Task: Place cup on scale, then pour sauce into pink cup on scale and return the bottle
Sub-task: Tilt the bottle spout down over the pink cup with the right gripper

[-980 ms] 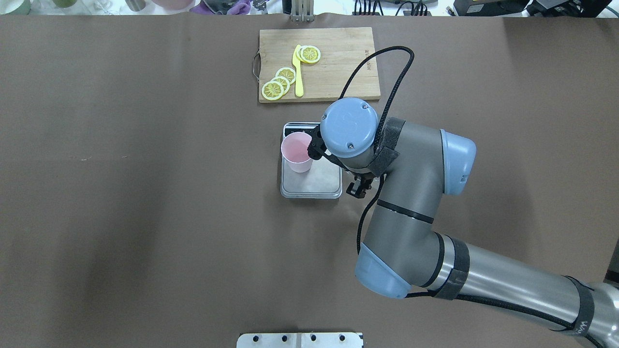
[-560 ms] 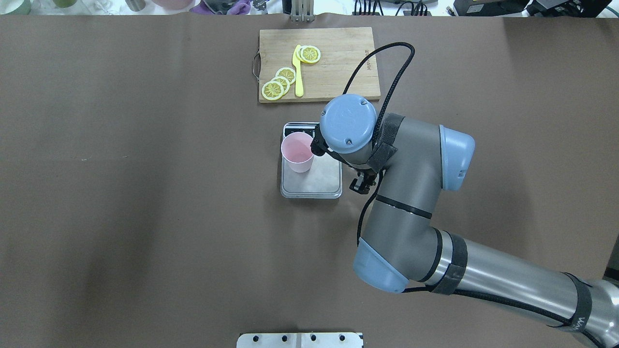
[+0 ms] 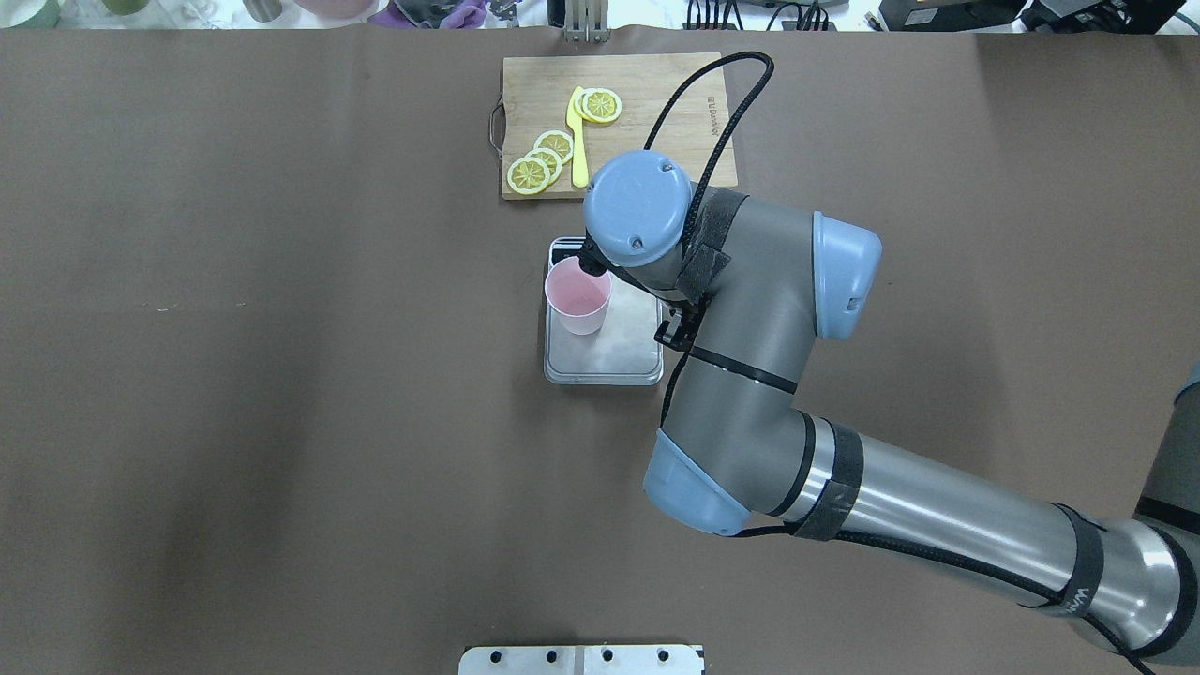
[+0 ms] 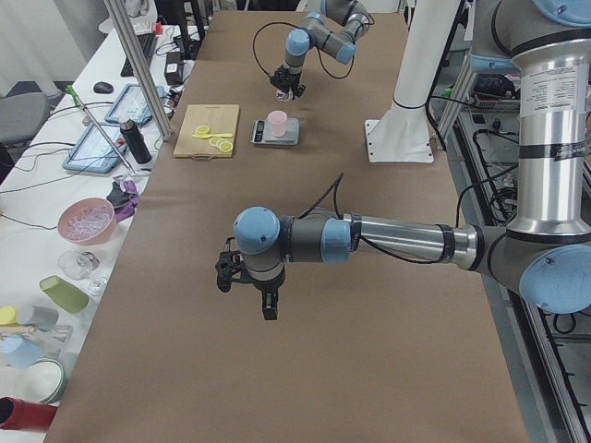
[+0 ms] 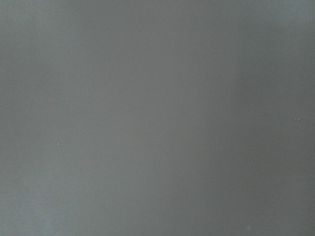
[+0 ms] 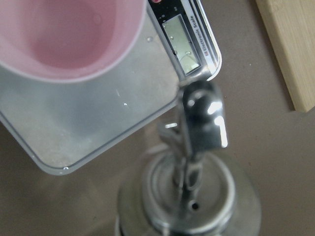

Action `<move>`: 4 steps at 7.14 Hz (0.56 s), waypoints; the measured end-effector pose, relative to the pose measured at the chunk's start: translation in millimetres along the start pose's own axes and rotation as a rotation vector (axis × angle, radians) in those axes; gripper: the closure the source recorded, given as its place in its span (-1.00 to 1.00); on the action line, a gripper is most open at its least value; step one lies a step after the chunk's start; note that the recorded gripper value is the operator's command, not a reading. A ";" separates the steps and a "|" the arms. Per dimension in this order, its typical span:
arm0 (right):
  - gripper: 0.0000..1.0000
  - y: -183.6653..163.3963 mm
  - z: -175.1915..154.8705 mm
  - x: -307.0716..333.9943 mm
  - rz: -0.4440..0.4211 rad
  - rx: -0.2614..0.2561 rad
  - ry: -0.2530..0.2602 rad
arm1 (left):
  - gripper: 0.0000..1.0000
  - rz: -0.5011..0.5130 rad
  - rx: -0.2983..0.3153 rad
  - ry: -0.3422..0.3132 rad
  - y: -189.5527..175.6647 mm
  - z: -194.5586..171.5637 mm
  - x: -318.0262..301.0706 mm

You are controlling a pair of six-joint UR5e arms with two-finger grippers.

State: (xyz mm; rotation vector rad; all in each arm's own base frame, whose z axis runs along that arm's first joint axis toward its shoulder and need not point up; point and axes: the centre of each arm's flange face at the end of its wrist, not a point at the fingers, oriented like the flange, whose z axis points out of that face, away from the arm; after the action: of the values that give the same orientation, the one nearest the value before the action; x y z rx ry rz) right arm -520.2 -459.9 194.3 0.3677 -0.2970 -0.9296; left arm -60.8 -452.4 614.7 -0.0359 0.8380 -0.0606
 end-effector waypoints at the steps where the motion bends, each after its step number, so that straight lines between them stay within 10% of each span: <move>1: 1.00 -4.3 -2.3 2.0 0.000 -0.006 0.002 | -0.94 0.000 0.000 0.000 0.0 -0.1 0.1; 4: 1.00 -15.2 -4.1 7.2 0.003 -0.040 0.014 | -0.94 0.002 0.002 0.001 -0.1 -0.6 0.8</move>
State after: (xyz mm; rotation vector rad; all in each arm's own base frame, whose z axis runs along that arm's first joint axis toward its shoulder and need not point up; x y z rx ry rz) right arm -525.5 -473.3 184.7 0.3365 -0.2656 -0.9287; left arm -60.8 -452.5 613.7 -0.0336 0.8391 -0.0596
